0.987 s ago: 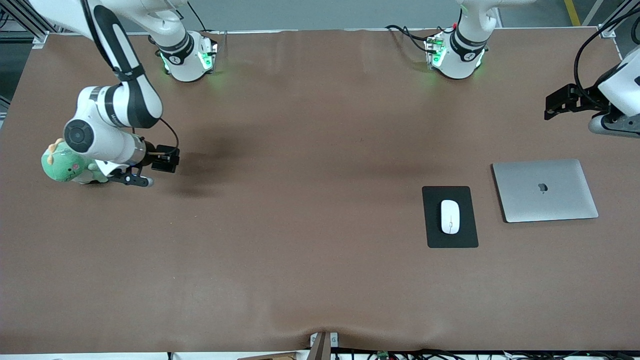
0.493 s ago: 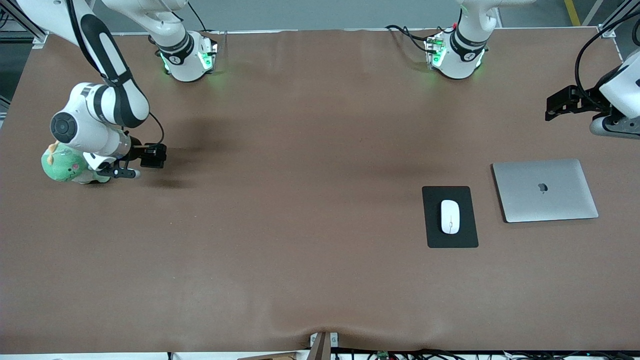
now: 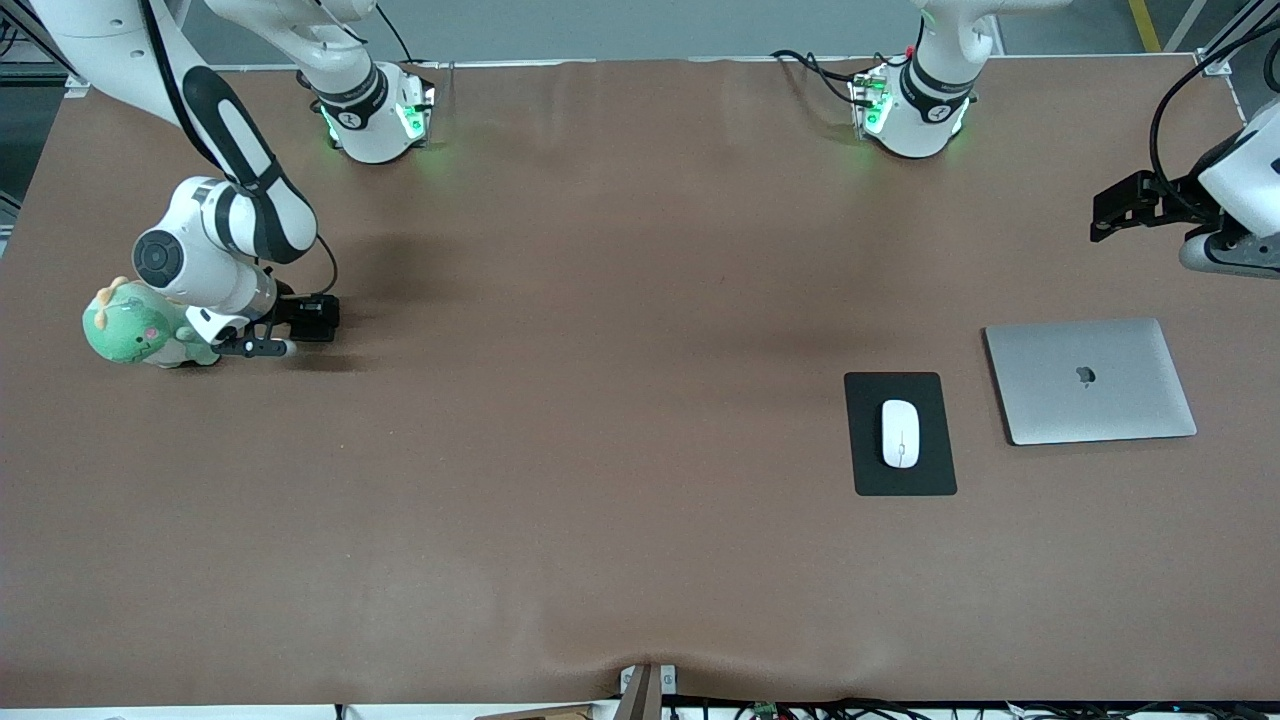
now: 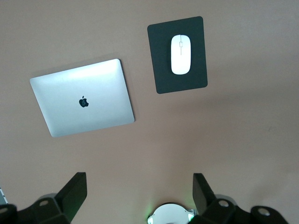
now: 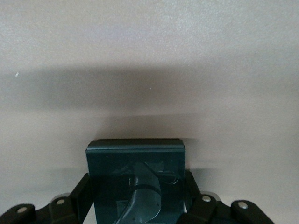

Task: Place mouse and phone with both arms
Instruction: 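Lower the phone beside the plush toy and open the right gripper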

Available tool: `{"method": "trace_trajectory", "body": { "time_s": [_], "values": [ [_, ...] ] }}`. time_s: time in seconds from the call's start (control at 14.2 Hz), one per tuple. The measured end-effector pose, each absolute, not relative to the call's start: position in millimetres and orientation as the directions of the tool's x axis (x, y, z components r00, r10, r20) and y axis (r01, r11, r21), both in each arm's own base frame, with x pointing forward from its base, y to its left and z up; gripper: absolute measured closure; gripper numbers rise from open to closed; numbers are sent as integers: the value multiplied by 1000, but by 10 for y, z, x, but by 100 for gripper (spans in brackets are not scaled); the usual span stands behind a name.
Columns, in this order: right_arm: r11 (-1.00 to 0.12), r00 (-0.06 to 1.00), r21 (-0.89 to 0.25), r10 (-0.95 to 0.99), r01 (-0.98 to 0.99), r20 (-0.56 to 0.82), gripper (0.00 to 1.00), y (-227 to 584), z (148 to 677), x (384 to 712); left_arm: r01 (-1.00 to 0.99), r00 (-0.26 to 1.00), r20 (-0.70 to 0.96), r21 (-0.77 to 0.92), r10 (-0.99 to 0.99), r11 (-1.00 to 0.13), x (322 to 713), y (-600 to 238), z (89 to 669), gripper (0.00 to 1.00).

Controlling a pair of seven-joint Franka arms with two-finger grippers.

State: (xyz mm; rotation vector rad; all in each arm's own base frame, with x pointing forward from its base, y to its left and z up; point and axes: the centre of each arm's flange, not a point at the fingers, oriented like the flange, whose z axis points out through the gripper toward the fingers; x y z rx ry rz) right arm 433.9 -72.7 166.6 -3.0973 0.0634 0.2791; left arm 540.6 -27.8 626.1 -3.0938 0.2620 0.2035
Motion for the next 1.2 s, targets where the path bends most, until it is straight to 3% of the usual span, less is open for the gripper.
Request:
{"method": "trace_trajectory", "body": {
  "time_s": [0.21, 0.42, 0.85, 1.2],
  "values": [
    [-999, 983, -27, -36, -42, -179, 20, -729, 1664, 4339, -169, 977, -136, -18, -165, -985, 5417, -277, 6241, 0],
    [-999, 983, -26, -36, -42, -179, 1, -733, 1646, 4347, -169, 977, -138, -18, -165, -985, 5420, -277, 6234, 0],
    [-999, 988, -35, -14, -20, -155, 0, -697, 1952, 4786, -174, 977, -126, -19, -170, -985, 5429, -301, 6257, 0],
    [-997, 957, -79, 21, -2, -290, 0, -635, 2599, 5296, -174, 977, -126, -19, -170, -985, 5429, -301, 6258, 0]
  ]
}}
